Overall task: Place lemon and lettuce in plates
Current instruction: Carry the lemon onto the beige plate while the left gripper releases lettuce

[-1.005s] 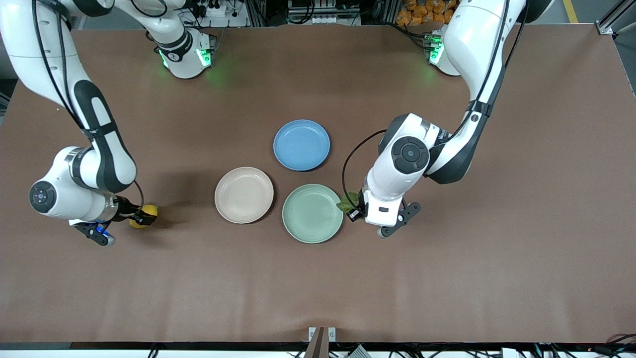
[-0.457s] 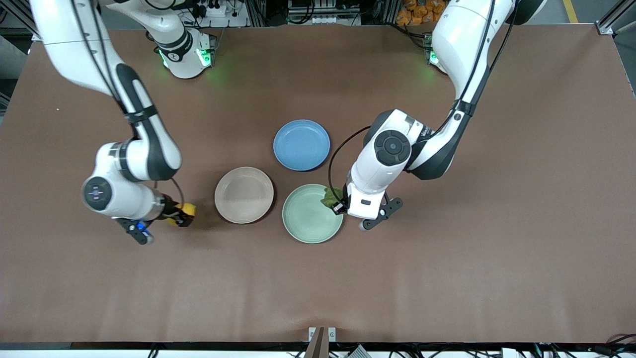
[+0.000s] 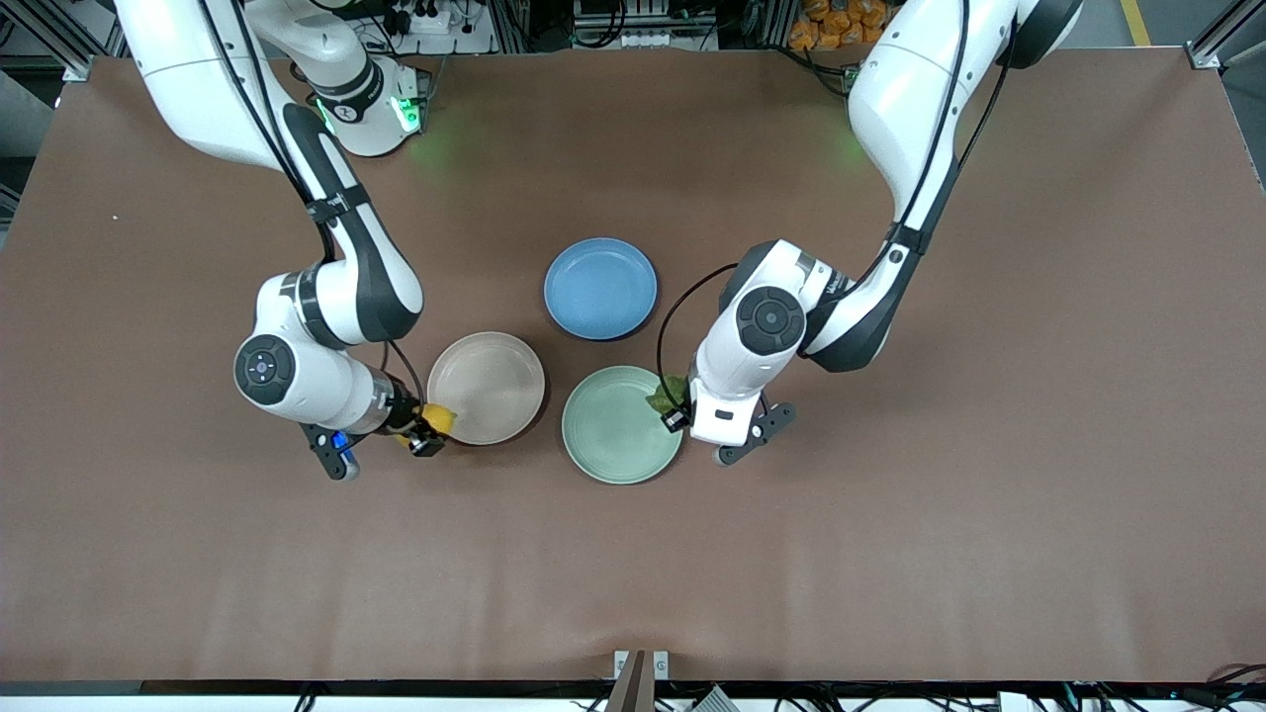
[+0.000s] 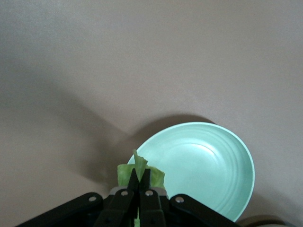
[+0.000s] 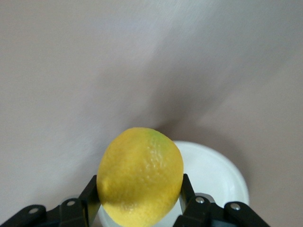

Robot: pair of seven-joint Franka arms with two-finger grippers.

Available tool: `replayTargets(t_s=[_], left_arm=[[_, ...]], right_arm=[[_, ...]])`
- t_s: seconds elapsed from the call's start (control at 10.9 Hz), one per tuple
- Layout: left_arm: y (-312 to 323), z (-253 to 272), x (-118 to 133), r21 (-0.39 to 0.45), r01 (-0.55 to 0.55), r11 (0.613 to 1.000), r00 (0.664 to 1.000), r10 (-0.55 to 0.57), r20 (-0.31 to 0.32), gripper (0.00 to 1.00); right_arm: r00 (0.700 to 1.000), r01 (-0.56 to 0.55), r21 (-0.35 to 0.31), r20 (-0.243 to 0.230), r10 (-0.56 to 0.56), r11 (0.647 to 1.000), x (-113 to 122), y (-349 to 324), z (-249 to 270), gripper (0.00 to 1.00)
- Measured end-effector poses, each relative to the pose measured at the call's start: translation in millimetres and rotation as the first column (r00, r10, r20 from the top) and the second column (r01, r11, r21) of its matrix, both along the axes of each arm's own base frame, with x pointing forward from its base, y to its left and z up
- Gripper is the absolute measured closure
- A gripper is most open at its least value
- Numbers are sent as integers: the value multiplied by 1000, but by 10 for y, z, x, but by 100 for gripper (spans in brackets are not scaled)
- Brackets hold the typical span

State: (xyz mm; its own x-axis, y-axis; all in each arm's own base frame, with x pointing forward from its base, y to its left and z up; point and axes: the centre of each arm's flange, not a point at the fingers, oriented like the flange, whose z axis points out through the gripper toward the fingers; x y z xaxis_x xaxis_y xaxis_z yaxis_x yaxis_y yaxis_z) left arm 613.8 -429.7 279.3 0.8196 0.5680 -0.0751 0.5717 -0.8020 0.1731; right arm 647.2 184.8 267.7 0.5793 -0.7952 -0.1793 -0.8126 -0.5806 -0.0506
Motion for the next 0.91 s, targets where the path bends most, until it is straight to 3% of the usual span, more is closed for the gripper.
replayTargets(t_s=[0.18,0.27,0.73,0.82,0.91], left_arm=[[-13,-53,14,-9,-3,1000,1000,3,12,98],[-22,-63,19,-14,-3,1000,1000,4,20,98],[-78,-63,54,-50,-7,999,997,11,73,98],[-100,-84,45,-53,-5,999,997,9,76,98],[-118,-133,34,-54,-3,999,997,7,76,98]], right_arm=[[995,94,102,9,-96,990,56,68,16,30],[993,118,123,5,-120,985,66,76,-35,30],[990,141,129,-38,-137,982,-50,390,-293,30],[990,139,127,-41,-134,982,-62,414,-324,27],[990,137,126,-44,-132,983,-71,433,-345,15]])
